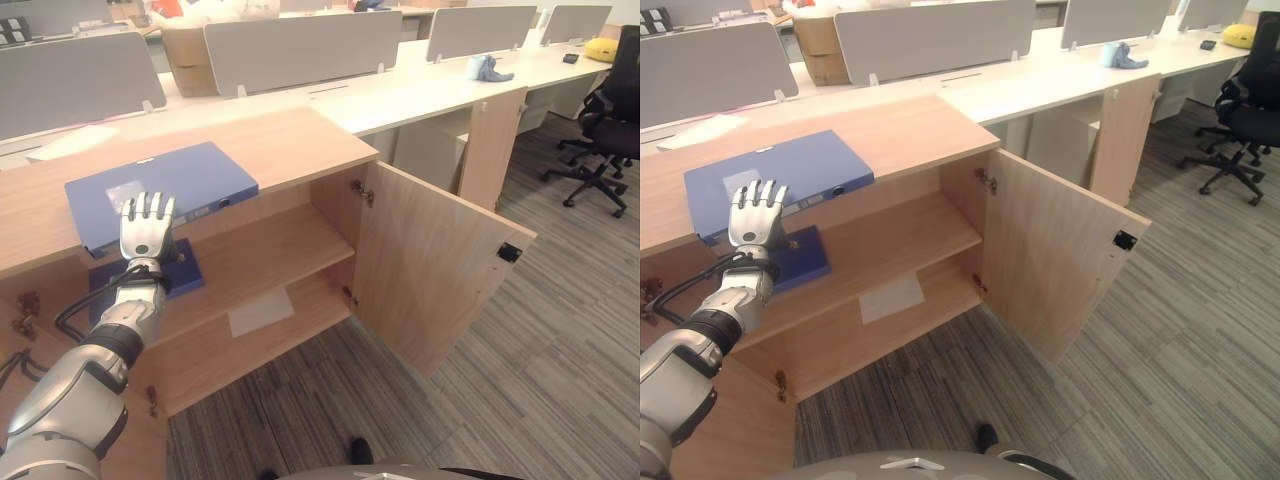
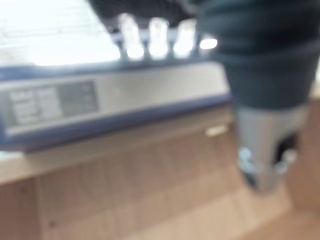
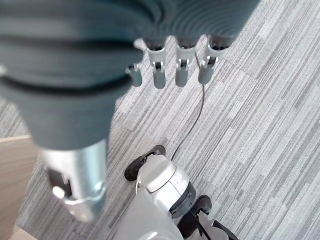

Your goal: Put the empty folder in the office cabinet

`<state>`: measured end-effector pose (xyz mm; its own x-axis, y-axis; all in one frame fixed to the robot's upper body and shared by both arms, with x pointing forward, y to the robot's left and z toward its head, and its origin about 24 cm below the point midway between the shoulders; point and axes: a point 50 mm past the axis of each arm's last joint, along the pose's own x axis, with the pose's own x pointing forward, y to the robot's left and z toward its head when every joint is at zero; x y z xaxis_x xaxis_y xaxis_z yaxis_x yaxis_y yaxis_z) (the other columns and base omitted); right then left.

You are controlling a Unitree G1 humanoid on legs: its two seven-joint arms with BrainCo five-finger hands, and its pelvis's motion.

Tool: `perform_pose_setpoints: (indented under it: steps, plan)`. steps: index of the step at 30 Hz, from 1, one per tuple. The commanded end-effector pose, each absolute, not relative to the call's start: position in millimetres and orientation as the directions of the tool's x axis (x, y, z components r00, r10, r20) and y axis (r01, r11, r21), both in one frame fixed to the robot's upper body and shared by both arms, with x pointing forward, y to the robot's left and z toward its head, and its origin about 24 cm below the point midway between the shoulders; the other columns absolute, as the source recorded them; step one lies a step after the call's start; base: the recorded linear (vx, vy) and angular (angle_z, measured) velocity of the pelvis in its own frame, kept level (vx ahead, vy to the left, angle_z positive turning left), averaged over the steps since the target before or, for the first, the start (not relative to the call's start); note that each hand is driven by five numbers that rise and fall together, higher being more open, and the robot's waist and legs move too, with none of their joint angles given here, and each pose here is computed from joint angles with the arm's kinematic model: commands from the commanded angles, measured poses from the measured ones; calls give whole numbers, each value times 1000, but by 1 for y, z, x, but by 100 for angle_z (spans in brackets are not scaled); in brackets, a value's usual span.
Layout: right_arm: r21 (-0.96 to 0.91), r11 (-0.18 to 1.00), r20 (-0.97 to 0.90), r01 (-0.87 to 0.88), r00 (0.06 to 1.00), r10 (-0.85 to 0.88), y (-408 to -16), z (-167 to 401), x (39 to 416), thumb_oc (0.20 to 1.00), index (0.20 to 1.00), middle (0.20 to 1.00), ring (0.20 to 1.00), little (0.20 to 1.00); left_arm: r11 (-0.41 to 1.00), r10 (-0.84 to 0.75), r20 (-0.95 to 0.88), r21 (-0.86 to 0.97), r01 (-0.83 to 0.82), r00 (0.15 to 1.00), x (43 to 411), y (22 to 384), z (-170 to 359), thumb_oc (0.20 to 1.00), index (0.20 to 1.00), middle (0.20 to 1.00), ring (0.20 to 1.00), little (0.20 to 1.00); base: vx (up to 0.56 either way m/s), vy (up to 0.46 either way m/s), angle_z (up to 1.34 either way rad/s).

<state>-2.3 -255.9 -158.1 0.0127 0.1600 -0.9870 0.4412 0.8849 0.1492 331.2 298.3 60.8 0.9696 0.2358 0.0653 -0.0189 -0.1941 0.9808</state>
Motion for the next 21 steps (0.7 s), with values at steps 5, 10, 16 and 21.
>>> perform_pose_setpoints:
  steps: [5,10,16,21]
  plan:
    - [99,896,-995,433,16,102,-282,-150,4,1000,1000,1000,1000,1000,-165,351,210,973,-160,913,349,316,107,1000,1000,1000,1000,1000,0,0,0]
    - [105,893,-994,438,30,102,-283,-149,6,1000,1000,1000,1000,1000,-147,389,203,977,-158,898,348,320,108,1000,1000,1000,1000,1000,4,5,1]
    - [114,886,-994,449,50,102,-282,-149,11,1000,1000,1000,1000,1000,-125,446,209,977,-171,871,347,331,116,1000,1000,1000,1000,1000,-5,14,-5]
    - [113,883,-994,455,50,102,-281,-149,11,1000,1000,1000,1000,1000,-130,456,211,977,-170,865,349,334,124,1000,1000,1000,1000,1000,-6,14,-4]
